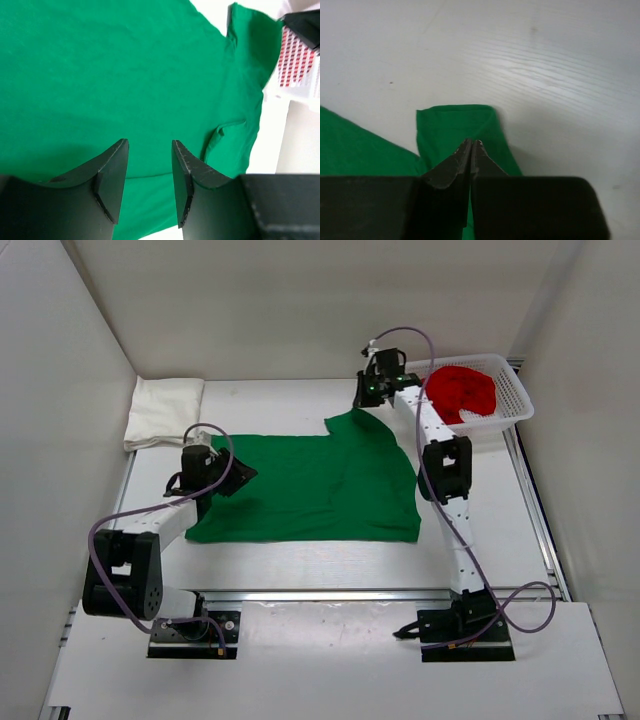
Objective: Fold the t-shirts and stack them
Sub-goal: Grap the side of the flattened tshirt furthest away from the robot with both arms
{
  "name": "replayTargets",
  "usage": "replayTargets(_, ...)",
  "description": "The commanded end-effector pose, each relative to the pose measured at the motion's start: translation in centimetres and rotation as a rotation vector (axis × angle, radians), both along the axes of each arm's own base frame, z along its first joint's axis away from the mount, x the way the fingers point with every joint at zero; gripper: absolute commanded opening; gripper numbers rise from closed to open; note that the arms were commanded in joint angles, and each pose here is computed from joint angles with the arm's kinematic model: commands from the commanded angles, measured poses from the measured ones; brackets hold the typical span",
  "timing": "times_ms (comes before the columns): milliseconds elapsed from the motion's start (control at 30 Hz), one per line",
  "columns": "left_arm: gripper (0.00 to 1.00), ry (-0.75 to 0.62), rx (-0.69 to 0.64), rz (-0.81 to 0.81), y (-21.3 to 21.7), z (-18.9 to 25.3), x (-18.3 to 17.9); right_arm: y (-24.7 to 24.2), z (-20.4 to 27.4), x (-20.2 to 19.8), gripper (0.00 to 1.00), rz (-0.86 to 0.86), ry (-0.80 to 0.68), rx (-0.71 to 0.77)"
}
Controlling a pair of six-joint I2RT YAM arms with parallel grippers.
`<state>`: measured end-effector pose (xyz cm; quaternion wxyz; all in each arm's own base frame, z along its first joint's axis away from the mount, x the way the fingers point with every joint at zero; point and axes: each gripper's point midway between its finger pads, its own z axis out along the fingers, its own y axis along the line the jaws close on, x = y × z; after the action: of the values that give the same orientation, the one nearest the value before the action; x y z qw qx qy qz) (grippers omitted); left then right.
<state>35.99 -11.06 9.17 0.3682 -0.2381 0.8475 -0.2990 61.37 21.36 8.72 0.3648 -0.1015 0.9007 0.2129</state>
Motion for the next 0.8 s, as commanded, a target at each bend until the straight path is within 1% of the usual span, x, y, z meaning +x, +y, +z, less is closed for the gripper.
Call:
replayTargets(0, 0.51, -0.066, 0.008, 0.055, 1.6, 2.1, 1.1, 3.0, 4.4, 0.6, 0.0, 0.004, -0.133, -0.031)
replayTargets(33, 0.51, -0.074, 0.004, 0.057, 1.6, 2.5, 1.4, 3.0, 4.5, 0.6, 0.0, -0.001, -0.138, -0.038)
replayTargets(67, 0.51, -0.076, 0.007, 0.068, 2.1, 2.6, 1.6, 2.0, 4.0, 0.9, 0.0, -0.032, -0.128, -0.051)
replayTargets(100, 0.5, -0.078, 0.011, 0.086, 2.6, 2.7, 1.9, 1.3, 4.8, 1.3, 0.0, -0.057, -0.138, -0.042)
replayTargets(167, 0.51, -0.087, 0.023, 0.126, 4.0, 3.1, 2.8, 0.4, 4.8, 1.5, 0.0, -0.078, -0.129, -0.037)
replayTargets(200, 0.51, -0.081, 0.022, 0.144, 4.6, 3.3, 3.4, -0.5, 5.7, 1.8, 0.0, -0.091, -0.143, -0.029)
replayTargets(233, 0.51, -0.079, 0.046, 0.159, 5.0, 3.5, 4.3, -0.7, 6.0, 1.8, 0.0, -0.099, -0.146, -0.031)
replayTargets(300, 0.51, -0.082, 0.116, 0.242, 8.3, 3.9, 6.2, -1.6, 6.1, 1.7, 0.0, -0.098, -0.139, -0.038)
replayTargets(333, 0.51, -0.061, 0.135, 0.267, 9.4, 3.9, 7.2, -2.0, 5.9, 1.6, 0.0, -0.103, -0.126, -0.037)
replayTargets(400, 0.5, -0.063, 0.166, 0.304, 11.0, 4.0, 9.3, -2.1, 5.2, 1.4, 0.0, -0.096, -0.107, -0.037)
replayTargets(433, 0.5, -0.013, 0.185, 0.305, 11.5, 3.2, 10.0, -1.9, 5.5, 1.4, 0.0, -0.086, -0.111, -0.031)
replayTargets(467, 0.49, -0.007, 0.207, 0.319, 12.4, 3.1, 11.4, -1.9, 5.8, 1.3, 0.0, -0.081, -0.115, -0.031)
replayTargets(533, 0.49, 0.046, 0.296, 0.333, 13.4, 1.8, 12.7, -1.7, 5.7, 1.1, 0.0, -0.074, -0.106, -0.022)
replayTargets(600, 0.48, 0.085, 0.341, 0.333, 14.1, 0.9, 14.5, -1.6, 5.4, 0.9, 0.0, -0.066, -0.093, -0.015)
replayTargets(633, 0.48, 0.115, 0.352, 0.329, 14.5, -0.2, 14.4, -1.2, 5.7, 0.7, 0.0, -0.053, -0.094, -0.008)
replayTargets(700, 0.47, 0.159, 0.379, 0.317, 15.0, -1.9, 15.5, -1.4, 5.5, 0.8, 0.0, -0.054, -0.084, 0.005)
replayTargets(767, 0.48, 0.187, 0.414, 0.317, 16.0, -2.7, 16.0, -1.2, 6.1, 0.7, 0.0, -0.042, -0.093, 0.01)
